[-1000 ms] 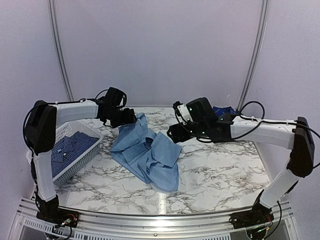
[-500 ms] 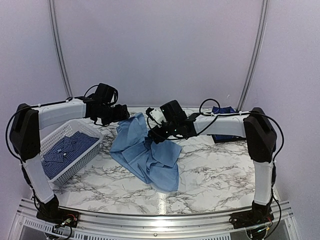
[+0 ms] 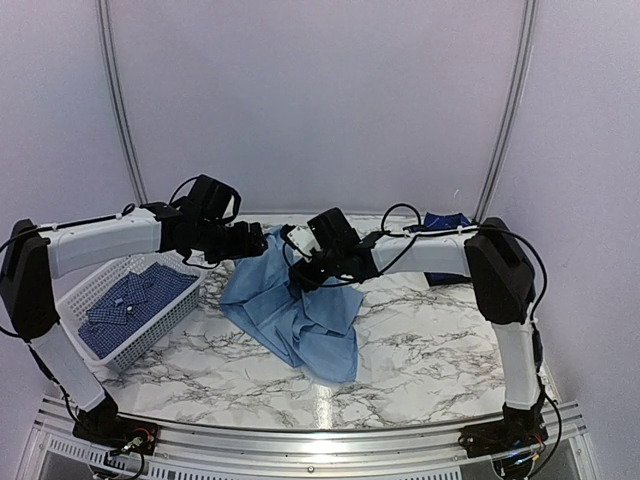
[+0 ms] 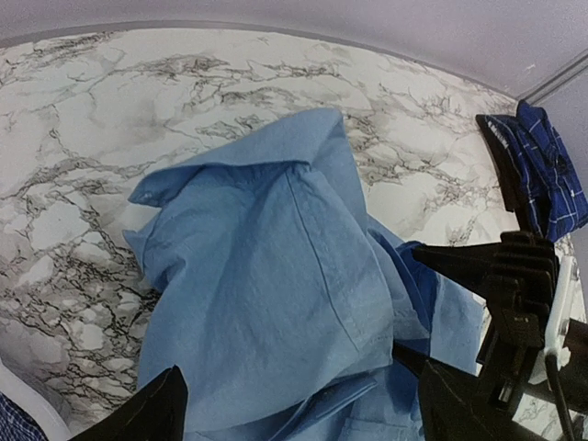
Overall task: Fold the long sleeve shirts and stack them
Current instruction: Flatten out the crumpled shirt at the center of the board.
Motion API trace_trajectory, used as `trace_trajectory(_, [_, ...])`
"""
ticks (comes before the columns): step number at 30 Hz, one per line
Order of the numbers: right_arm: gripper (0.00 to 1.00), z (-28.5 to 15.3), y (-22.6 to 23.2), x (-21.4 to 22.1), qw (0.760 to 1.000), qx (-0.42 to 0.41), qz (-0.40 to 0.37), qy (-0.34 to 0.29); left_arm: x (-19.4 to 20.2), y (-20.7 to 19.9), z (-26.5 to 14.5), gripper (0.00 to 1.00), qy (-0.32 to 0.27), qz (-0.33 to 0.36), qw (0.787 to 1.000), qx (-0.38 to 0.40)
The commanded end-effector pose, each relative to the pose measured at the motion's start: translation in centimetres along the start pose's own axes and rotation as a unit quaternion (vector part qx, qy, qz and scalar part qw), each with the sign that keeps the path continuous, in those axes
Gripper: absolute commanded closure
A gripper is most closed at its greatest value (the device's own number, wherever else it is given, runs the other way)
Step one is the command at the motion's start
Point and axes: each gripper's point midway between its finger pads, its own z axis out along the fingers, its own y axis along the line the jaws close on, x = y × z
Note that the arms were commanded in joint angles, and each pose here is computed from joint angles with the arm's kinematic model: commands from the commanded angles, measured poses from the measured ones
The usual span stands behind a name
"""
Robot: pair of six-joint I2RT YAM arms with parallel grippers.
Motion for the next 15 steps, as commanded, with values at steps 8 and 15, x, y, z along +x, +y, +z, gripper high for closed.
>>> trace_trajectory(8, [1.0, -1.9, -6.8, -0.5, 0.985, 0.121, 0.123, -0.001, 4.0, -1.6, 0.2, 0.11, 0.033, 0.014, 0.999, -0.003])
trace_trajectory(15, [1.0, -6.9, -10.3, 2.2, 0.961, 0.19, 0.198, 0.04, 7.2, -2.4, 2.5, 0.21, 0.068, 0.049, 0.996, -0.009])
